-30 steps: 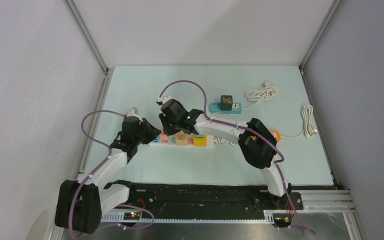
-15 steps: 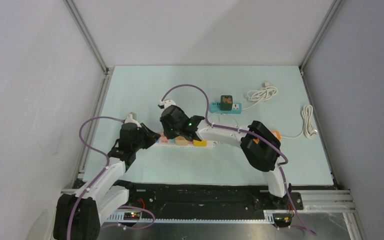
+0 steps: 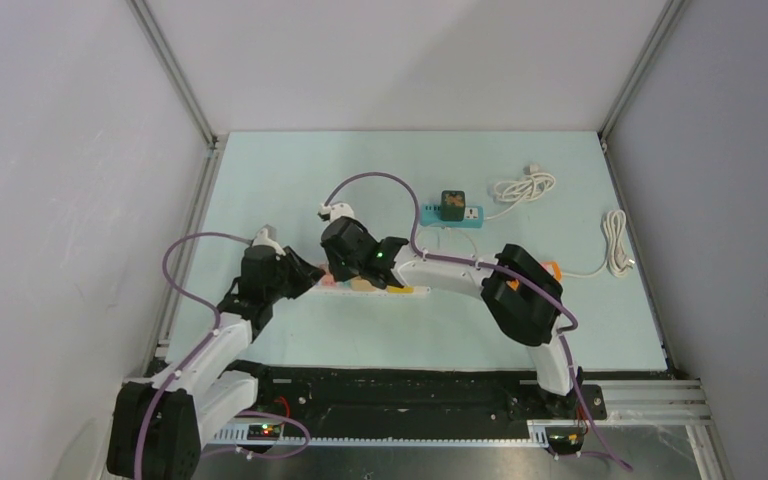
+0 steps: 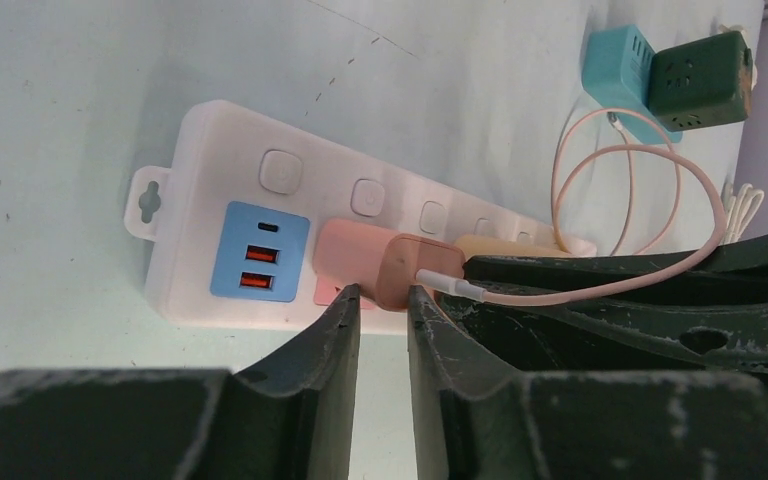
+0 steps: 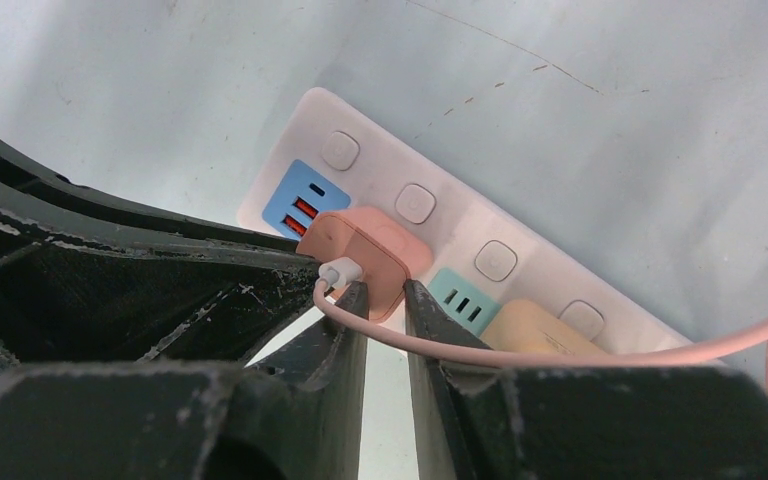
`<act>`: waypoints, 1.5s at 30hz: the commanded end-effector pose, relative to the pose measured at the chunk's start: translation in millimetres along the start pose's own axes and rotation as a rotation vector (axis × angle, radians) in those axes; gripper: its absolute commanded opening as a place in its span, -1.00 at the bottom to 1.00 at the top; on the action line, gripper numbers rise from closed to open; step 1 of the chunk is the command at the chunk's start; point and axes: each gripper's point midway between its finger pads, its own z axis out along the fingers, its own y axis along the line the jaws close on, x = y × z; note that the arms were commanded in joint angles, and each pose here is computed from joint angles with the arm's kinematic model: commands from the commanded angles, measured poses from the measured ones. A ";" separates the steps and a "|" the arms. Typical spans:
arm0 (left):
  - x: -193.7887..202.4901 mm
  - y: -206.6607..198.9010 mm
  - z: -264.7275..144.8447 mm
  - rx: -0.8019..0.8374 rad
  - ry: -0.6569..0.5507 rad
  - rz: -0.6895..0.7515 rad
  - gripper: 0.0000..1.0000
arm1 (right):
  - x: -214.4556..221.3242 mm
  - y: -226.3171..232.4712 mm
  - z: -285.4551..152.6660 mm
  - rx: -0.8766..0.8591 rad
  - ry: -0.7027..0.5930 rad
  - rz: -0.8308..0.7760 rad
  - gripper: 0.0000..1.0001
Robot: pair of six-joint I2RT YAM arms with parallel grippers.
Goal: Insert the plug
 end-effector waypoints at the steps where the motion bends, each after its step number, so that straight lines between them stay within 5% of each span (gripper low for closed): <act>1: 20.7 18.6 0.6 -0.061 0.078 0.030 -0.44 | 86.7 -26.0 7.7 0.105 0.223 -0.046 -0.49; 10: 20.0 20.7 0.3 -0.073 0.069 0.026 -0.52 | 82.5 -22.3 10.5 0.099 0.208 -0.059 -0.47; 19: 0.7 0.7 -9.8 -0.032 0.016 0.025 -0.46 | 28.9 -6.1 -4.2 0.092 0.127 -0.050 -0.37; 32: -55.3 -40.9 -75.6 0.002 -0.174 0.109 -0.28 | -61.6 33.7 -92.5 -0.028 -0.107 -0.058 -0.11; 35: -63.8 -43.4 -92.8 -0.009 -0.215 0.136 -0.05 | -81.5 34.6 -128.8 -0.061 -0.167 -0.041 -0.02; 37: -66.3 -47.5 -107.5 -0.010 -0.222 0.156 0.43 | -92.0 28.3 -154.2 -0.065 -0.209 -0.024 0.07; 38: -66.7 -48.3 -111.6 -0.011 -0.222 0.165 0.85 | -88.5 22.1 -159.8 -0.058 -0.207 -0.018 0.10; 40: -70.0 -46.5 -124.6 -0.044 -0.229 0.177 0.97 | -91.7 5.3 -185.6 -0.057 -0.231 0.018 0.89; 45: -68.8 -44.4 -153.4 -0.131 -0.161 0.208 0.99 | -82.8 -80.5 -257.0 0.082 -0.257 0.140 0.99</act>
